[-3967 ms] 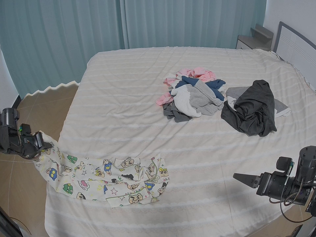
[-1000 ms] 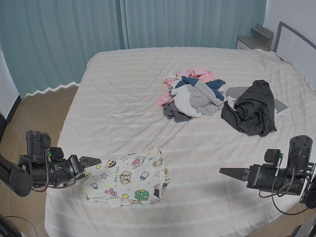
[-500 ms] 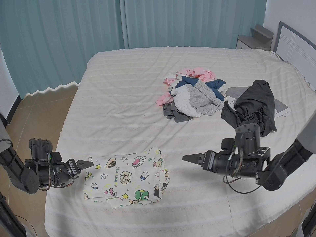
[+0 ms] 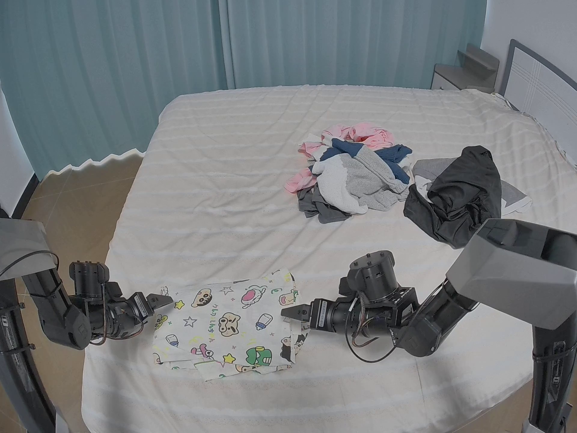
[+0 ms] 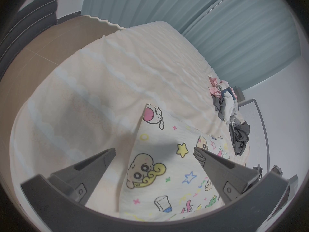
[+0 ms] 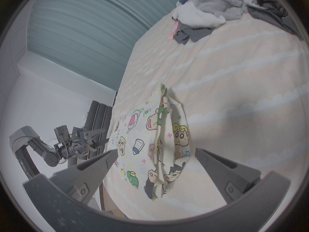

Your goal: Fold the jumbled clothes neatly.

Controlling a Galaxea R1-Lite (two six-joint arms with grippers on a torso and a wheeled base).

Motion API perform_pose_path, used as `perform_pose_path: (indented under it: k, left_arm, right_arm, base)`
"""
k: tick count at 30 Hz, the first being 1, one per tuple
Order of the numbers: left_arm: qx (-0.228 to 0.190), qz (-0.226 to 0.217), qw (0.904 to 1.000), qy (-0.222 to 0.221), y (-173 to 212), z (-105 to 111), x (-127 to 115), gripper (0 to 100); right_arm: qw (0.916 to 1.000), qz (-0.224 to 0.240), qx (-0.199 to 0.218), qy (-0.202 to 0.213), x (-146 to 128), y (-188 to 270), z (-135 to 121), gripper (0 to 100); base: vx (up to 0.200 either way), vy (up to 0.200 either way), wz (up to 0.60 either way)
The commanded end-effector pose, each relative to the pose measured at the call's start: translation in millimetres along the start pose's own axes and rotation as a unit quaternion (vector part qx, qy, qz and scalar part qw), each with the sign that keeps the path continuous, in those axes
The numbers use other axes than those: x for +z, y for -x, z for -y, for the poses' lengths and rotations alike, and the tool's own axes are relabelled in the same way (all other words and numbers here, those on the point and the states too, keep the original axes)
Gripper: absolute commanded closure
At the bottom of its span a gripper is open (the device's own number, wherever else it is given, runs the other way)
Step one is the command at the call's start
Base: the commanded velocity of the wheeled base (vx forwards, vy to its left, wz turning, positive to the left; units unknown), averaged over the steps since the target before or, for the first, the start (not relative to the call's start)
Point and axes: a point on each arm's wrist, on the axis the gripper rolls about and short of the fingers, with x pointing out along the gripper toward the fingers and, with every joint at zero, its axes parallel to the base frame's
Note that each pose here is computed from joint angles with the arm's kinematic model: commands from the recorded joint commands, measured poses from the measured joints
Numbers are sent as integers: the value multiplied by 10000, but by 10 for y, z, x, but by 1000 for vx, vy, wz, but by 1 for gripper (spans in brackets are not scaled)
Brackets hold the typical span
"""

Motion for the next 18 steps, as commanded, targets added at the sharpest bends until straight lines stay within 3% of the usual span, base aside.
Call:
perform_pose_path:
  k: [1,9,18]
  left_arm:
    - [40,-151,9999,69,-184,-98,-21,0]
    - [-160,-193,9997,13,-229,-69,5,0]
    - [-266,-325,9990,-128,-269,23,-87,0]
  right_arm:
    - [9997,-205,-100,9,-135,-205,90,0]
    - [9997,-217,-110,33,-150,-324,126,0]
    - [9997,-192,68,136,-167,-416,-1,0]
  base:
    - [0,0,0]
    - [0,0,0]
    - [0,0,0]
